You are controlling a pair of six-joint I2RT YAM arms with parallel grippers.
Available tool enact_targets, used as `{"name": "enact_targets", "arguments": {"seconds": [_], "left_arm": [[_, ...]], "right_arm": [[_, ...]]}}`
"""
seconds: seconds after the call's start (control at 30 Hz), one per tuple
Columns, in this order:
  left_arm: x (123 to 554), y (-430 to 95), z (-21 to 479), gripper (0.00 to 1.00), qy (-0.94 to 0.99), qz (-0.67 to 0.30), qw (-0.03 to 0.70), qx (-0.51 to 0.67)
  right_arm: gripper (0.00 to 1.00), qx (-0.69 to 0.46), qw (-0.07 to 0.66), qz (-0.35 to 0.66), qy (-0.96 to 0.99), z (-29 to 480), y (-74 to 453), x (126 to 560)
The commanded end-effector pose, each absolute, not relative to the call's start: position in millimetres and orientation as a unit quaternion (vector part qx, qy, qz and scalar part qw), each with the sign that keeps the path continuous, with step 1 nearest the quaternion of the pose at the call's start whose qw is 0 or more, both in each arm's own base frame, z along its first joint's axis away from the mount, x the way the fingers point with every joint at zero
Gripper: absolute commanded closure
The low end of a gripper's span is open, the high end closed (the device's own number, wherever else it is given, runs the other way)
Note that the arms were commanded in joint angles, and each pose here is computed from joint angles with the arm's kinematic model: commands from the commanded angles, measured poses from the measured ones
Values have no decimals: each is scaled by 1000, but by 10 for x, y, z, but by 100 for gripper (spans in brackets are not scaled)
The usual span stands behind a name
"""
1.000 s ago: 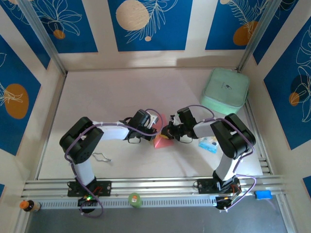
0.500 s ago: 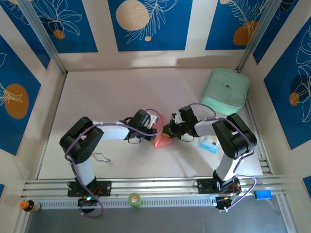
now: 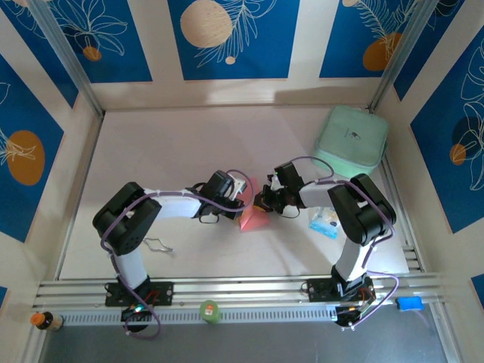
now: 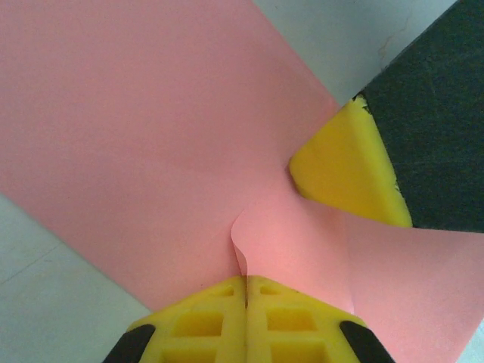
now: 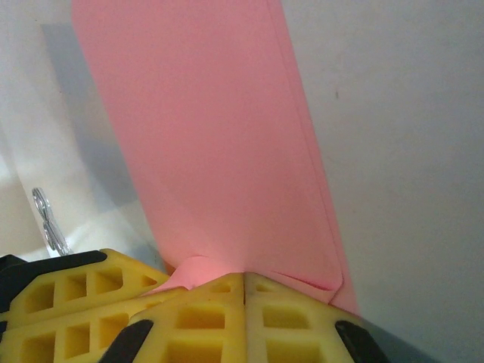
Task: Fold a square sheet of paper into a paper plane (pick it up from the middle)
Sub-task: Fold the triangle a second time at the center of the table.
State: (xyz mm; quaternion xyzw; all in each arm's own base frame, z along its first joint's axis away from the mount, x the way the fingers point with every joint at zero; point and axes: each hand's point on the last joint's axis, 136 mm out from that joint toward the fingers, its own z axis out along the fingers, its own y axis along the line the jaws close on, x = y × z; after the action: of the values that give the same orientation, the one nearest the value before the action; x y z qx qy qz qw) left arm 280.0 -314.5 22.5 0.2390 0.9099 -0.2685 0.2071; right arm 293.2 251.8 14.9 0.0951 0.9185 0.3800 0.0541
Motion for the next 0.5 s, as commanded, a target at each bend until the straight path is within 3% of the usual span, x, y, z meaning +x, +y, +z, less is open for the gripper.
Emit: {"name": "enact_targets", "arguments": {"seconds": [0.0,0.23,0.47], "left_arm": [[2742,-3059,82,100,918,-259,183,238],[2741,-3062,85,100,918,-259,182,239],[2736,-3063,78,100,918,-260,182,239]], "right_arm": [[100,102,36,339,934,15,2410,2831],[100,74,62,392,915,400,2533,3034],[100,101,48,359,927,129,2384,3014]]}}
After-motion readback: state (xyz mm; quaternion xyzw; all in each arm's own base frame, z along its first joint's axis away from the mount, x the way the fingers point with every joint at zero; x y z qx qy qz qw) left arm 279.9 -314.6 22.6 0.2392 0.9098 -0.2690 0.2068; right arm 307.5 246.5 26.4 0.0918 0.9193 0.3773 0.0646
